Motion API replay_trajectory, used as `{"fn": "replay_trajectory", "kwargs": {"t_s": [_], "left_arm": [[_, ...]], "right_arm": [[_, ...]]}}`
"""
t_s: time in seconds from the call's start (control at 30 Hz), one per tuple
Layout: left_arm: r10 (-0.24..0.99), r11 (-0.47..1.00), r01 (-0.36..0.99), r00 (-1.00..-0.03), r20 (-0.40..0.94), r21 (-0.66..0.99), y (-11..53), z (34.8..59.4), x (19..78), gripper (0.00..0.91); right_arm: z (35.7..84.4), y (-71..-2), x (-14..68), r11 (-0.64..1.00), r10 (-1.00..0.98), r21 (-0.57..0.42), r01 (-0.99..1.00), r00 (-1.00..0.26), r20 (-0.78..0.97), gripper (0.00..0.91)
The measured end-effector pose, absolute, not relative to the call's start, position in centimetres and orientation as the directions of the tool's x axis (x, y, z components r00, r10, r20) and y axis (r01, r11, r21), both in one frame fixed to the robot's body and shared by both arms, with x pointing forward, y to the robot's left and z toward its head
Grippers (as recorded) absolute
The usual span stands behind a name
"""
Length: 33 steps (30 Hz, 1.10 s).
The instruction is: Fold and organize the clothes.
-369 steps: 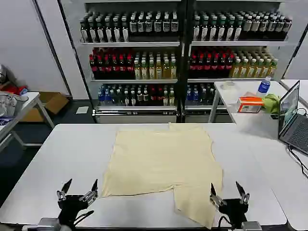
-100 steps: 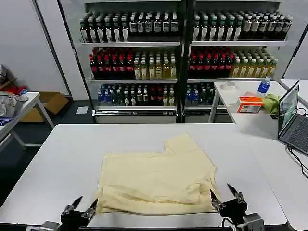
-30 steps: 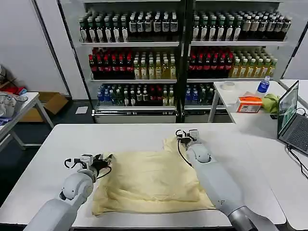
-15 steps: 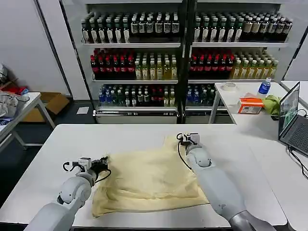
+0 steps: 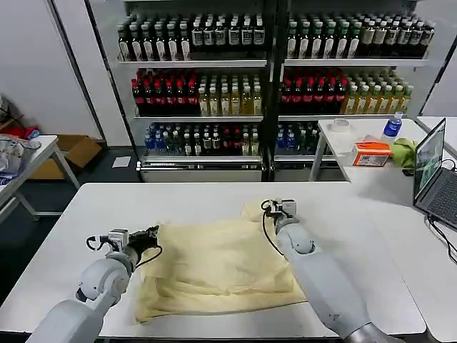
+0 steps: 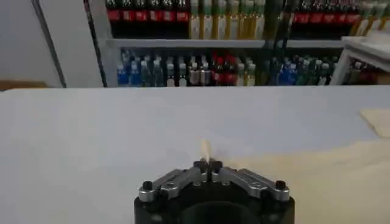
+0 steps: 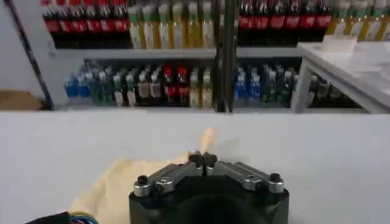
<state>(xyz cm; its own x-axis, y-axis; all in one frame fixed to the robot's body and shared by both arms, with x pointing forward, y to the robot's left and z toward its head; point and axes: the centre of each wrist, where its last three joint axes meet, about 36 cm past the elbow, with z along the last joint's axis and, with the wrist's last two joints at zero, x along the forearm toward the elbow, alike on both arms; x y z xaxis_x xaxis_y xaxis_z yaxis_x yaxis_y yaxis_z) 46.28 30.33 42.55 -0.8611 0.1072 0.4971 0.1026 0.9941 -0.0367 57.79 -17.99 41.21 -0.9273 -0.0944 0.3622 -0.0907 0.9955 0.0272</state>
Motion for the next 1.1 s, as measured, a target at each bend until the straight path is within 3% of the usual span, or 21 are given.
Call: {"fn": "replay_trajectory", "kwargs": {"t_s": [0.5, 1.1], "left_arm": [[0.156, 0.988, 0.13, -0.878, 0.452, -0.088, 30.1, 45.0, 41.9, 0.02], [0.181, 0.983, 0.153, -0.866, 0.465, -0.097, 30.3, 45.9, 35.9, 0.02]], "right_arm": [[44.6, -23.5, 51.3, 0.992, -0.123, 0.025, -0.121, -0.949, 0.292, 0.0], [46.4, -26.8, 40.6, 0.985, -0.164, 0.007, -0.17, -0.935, 0.313, 0.0]]}}
